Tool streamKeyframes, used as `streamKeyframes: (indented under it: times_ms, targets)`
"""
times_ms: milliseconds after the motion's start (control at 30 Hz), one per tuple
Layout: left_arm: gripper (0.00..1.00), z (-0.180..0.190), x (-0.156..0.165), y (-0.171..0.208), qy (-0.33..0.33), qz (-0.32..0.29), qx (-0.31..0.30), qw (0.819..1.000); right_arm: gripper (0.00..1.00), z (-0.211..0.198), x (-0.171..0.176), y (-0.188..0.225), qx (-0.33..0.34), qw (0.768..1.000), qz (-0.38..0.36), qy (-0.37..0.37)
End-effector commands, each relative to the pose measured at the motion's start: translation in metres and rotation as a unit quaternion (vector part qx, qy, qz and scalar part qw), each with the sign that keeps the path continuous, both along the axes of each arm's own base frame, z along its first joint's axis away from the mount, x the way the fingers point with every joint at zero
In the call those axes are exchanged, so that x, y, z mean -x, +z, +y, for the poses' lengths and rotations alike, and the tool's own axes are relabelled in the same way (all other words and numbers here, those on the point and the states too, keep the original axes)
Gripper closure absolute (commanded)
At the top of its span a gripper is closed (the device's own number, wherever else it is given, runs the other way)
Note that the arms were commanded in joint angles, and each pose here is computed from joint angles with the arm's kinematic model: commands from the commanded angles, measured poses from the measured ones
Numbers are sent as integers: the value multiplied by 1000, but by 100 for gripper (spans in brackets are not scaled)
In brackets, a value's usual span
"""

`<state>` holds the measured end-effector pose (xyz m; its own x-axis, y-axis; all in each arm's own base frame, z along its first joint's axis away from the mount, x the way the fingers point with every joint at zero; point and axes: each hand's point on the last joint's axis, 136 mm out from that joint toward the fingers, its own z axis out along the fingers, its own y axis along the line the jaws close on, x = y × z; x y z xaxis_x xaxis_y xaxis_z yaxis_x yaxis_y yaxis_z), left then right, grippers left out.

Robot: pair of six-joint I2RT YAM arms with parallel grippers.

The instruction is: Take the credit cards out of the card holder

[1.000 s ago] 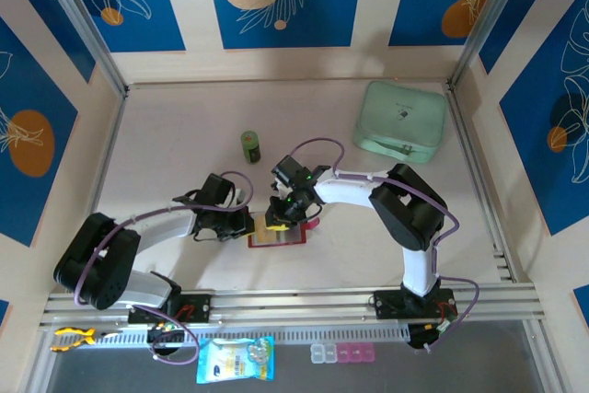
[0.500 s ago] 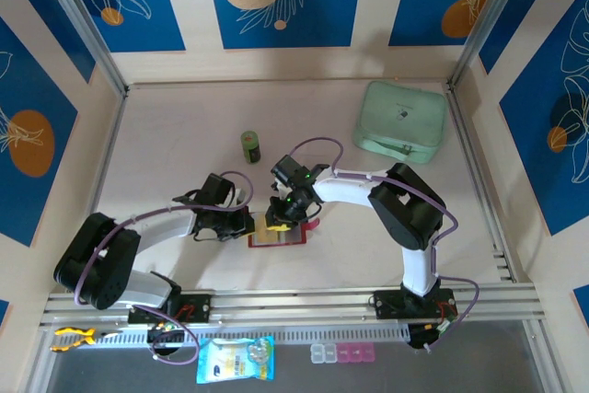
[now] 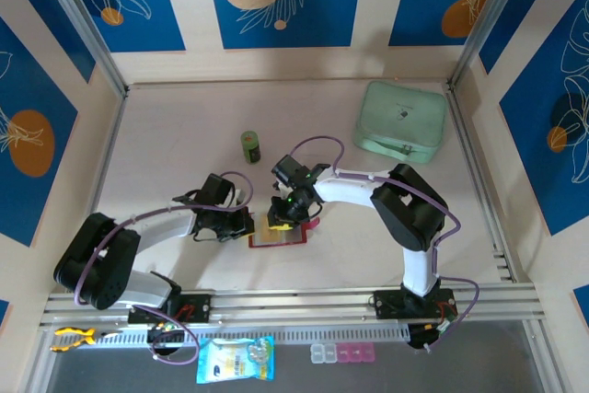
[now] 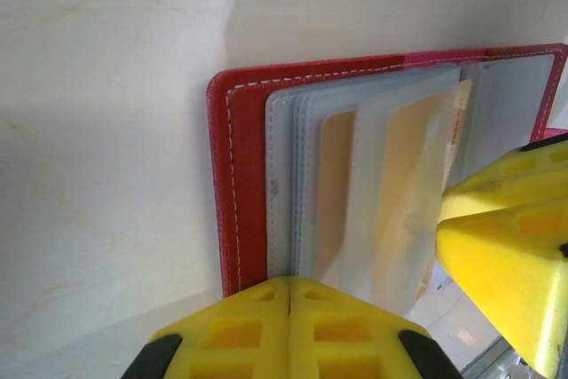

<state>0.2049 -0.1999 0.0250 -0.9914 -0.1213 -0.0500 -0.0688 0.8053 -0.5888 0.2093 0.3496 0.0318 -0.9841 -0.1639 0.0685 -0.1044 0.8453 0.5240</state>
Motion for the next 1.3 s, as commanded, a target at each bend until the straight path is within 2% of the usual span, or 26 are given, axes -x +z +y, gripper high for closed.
streamKeyframes:
  times_ms: [0, 500, 867, 1267]
  targets:
    - [98, 3, -3, 11, 2, -7, -3, 1000, 76, -4, 0, 11, 2, 1000, -11, 5]
    - [98, -17, -12, 30, -2, -18, 35, 999, 76, -5, -1, 20, -8, 1000, -19, 2]
    - [98, -32, -11, 19, -18, -7, 34, 999, 76, -11, -2, 20, -23, 1000, -13, -15]
    - [98, -26, -5, 5, -16, 9, 14, 1000, 76, -17, -2, 6, -24, 999, 9, -24]
